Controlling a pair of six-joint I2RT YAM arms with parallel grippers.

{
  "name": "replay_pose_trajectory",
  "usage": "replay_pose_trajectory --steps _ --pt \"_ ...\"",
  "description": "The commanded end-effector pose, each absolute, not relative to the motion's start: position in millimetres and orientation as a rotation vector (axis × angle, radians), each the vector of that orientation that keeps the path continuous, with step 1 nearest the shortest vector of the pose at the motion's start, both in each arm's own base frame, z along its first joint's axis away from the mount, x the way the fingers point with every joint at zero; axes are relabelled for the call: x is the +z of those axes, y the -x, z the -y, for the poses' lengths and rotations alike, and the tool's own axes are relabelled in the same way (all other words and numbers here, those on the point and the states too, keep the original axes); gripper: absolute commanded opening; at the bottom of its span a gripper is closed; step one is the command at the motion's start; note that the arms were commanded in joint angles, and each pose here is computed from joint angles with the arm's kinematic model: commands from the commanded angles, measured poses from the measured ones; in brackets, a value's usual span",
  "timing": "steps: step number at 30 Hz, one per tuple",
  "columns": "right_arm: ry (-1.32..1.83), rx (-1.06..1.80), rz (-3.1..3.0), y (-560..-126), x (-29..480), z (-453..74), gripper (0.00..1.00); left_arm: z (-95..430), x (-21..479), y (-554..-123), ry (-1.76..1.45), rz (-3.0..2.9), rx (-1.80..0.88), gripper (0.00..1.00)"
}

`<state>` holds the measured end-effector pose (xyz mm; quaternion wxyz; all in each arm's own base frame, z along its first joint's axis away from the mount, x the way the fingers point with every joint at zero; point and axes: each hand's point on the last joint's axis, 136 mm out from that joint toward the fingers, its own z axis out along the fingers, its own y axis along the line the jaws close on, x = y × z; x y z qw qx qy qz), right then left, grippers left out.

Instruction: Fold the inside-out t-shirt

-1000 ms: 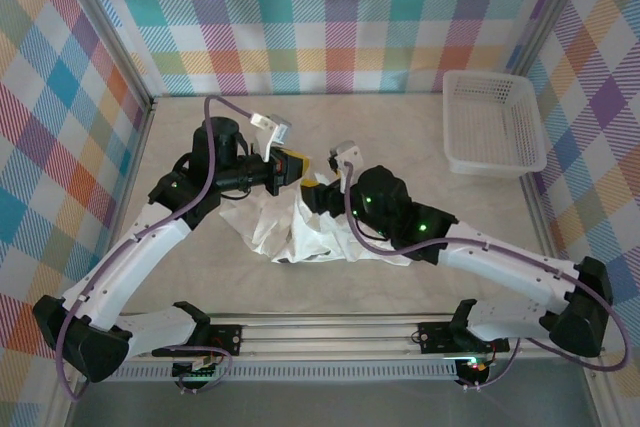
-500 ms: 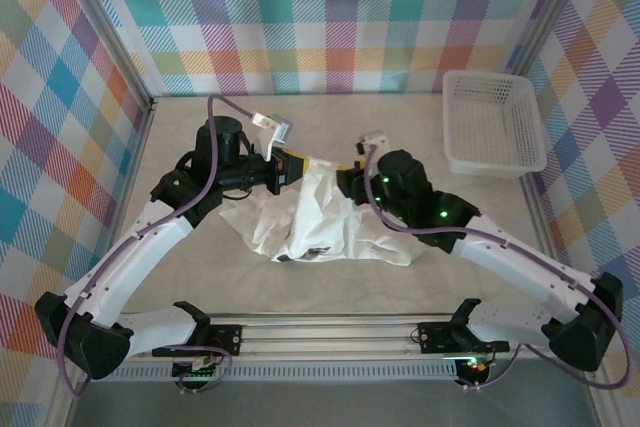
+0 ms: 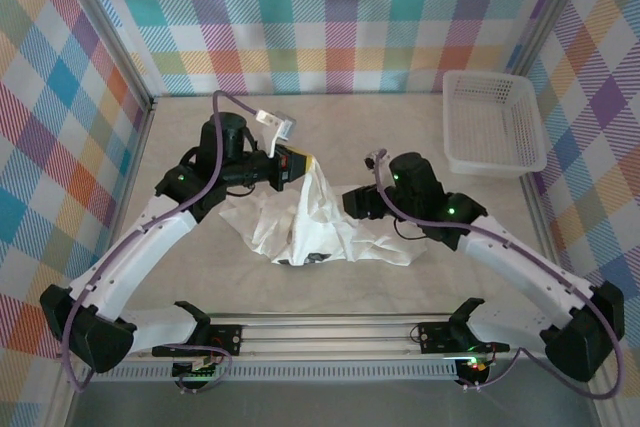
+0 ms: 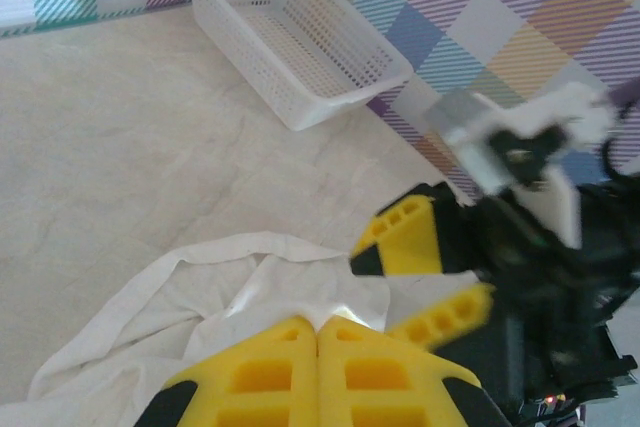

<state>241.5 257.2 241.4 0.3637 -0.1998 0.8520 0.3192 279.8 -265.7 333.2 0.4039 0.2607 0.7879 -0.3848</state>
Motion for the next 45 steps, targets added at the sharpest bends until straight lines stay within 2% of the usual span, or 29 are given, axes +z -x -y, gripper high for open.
replay_pose_trajectory --steps 1,5,9,12,16,19,23,31,42,43,45 --pt "0.639 1.102 -1.955 -213 298 -292 0.74 275 349 -281 -0.668 -1.945 -1.019 0.0" --pt "0.56 1.038 -2.004 -228 305 -302 0.76 280 348 -284 -0.679 -1.954 -1.026 0.0" --pt "0.455 0.819 -2.048 -263 289 -292 0.75 283 345 -286 -0.677 -1.962 -1.02 0.0" --pt "0.478 0.741 -2.061 -279 282 -297 0.68 286 346 -287 -0.674 -1.961 -1.028 0.0" --pt "0.486 0.663 -2.144 -290 264 -294 0.64 287 345 -289 -0.689 -1.969 -1.007 0.0" --pt "0.387 0.659 -2.186 -294 253 -277 0.52 285 344 -289 -0.682 -1.979 -0.994 0.0" --pt "0.376 0.719 -2.217 -285 237 -264 0.41 281 342 -292 -0.67 -1.991 -0.952 0.0" --pt "0.333 0.778 -2.485 -278 173 -250 0.36 289 351 -291 -0.7 -1.977 -1.005 0.0" --pt "0.415 1.086 -2.651 -224 150 -251 0.34 264 327 -291 -0.695 -2.1 -0.808 0.0" --pt "0.419 1.092 -2.672 -219 144 -250 0.3 262 327 -294 -0.684 -2.101 -0.786 0.0" --pt "0.444 1.118 -2.681 -212 142 -250 0.14 262 332 -296 -0.674 -2.083 -0.782 0.0"
